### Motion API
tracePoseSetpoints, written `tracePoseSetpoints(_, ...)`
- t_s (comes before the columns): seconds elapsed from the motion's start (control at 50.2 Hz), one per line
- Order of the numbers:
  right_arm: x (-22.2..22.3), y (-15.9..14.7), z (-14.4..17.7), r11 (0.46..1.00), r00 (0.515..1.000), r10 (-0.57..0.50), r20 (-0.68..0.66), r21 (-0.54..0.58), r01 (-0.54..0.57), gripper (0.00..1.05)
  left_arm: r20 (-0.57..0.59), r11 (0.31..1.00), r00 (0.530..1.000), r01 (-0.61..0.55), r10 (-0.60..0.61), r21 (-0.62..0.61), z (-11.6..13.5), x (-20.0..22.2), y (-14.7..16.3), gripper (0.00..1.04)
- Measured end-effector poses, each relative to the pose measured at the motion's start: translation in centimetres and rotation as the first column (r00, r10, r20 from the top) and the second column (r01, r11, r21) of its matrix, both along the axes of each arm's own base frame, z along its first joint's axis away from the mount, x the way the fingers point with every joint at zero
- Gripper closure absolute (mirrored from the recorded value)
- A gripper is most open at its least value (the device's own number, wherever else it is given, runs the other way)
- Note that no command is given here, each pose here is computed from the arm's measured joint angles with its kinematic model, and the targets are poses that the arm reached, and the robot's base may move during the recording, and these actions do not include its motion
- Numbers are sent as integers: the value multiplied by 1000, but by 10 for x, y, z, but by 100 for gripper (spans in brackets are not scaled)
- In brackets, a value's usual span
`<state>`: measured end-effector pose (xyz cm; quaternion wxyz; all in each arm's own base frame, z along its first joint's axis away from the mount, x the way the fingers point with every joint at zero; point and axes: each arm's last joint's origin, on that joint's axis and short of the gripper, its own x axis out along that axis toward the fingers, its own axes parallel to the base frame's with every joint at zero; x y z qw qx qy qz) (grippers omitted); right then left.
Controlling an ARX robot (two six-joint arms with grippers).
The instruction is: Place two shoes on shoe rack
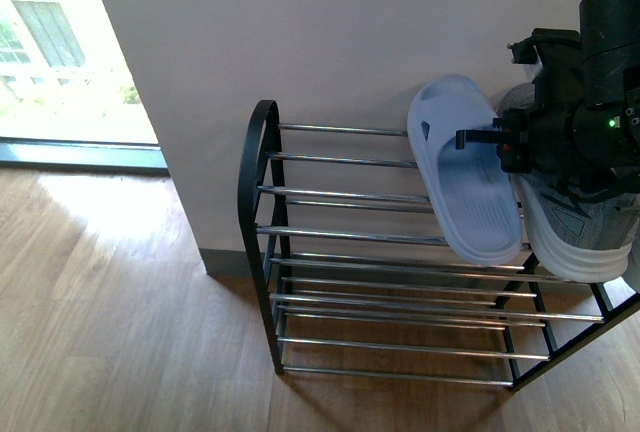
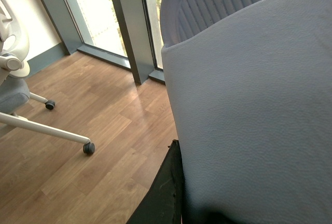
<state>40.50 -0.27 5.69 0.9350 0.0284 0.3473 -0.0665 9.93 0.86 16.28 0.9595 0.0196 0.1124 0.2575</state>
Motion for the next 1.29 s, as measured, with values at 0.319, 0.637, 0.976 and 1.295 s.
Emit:
tracePoseSetpoints(0.319,3,0,-6,1000,997,0,-73,-30,-3,103,0,1000,1000,0,0,0,0,0,0,103)
tracePoseSetpoints(0.637,2,-2,-7,999,998,5,-56,-32,-6,99,0,1000,1000,0,0,0,0,0,0,103)
tracePoseSetpoints(0.976,0,-2,-1,999,998,36,-53,-3,-36,56,0,1000,1000,0,0,0,0,0,0,103)
tracePoseSetpoints(1.295,-24,-8,42,975,970,223,-99,13,-223,12,0,1000,1000,0,0,0,0,0,0,103)
